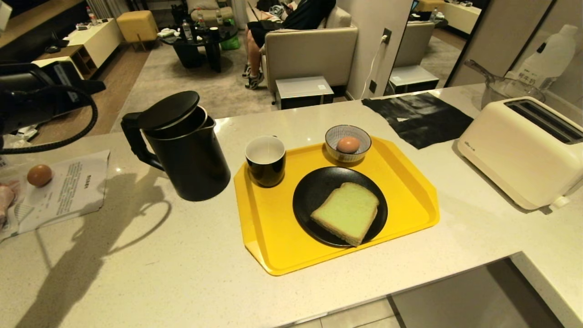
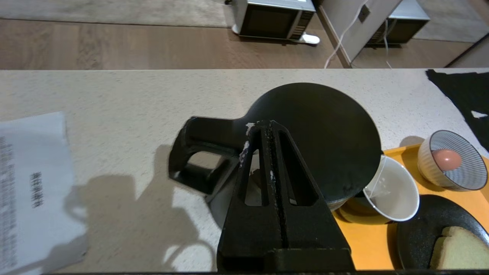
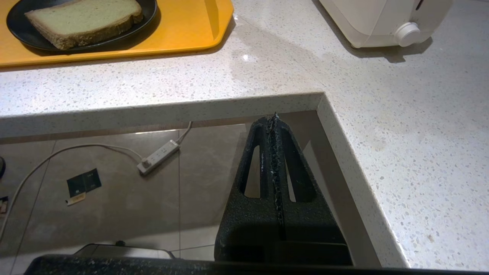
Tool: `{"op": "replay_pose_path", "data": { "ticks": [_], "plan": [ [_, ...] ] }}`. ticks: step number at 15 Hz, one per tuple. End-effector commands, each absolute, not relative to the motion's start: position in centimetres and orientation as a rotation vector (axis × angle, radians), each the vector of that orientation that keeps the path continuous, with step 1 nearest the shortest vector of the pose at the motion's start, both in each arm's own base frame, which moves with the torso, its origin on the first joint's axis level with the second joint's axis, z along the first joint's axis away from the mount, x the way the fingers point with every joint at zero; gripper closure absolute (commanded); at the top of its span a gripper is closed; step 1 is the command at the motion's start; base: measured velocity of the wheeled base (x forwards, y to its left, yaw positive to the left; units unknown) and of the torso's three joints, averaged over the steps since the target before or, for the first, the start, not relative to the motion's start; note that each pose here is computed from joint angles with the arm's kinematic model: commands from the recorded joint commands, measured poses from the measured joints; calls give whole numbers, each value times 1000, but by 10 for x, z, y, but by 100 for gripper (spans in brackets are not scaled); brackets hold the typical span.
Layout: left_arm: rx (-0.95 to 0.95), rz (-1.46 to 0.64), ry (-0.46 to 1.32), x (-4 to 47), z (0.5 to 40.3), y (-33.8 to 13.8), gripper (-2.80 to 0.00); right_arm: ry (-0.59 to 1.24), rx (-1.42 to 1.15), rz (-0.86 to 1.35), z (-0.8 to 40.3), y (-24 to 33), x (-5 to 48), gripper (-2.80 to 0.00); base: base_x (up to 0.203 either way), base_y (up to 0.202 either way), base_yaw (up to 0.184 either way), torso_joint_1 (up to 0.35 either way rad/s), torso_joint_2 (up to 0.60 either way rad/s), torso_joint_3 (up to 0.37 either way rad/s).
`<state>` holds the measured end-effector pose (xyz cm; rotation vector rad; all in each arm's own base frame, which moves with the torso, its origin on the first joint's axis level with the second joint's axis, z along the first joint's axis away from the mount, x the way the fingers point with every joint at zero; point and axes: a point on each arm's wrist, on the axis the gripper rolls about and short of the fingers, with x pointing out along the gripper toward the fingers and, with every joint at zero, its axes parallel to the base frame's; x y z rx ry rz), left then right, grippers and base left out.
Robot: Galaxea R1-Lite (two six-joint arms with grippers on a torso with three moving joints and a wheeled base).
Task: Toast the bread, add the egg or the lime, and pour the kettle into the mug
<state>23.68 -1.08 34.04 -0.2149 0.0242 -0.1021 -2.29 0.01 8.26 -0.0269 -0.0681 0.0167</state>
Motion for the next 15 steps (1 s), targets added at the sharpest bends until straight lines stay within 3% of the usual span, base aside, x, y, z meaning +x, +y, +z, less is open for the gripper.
{"op": "replay_pose_path", "data": {
  "ticks": [1,15],
  "plan": [
    [-217,-139,46,261,331,-16,0,-42,-28,18,76,0,-21,0,0,0,0,0,0,0],
    [-209,-261,174,315,292,-49,0,-42,-28,18,76,0,-21,0,0,0,0,0,0,0]
  ]
}}
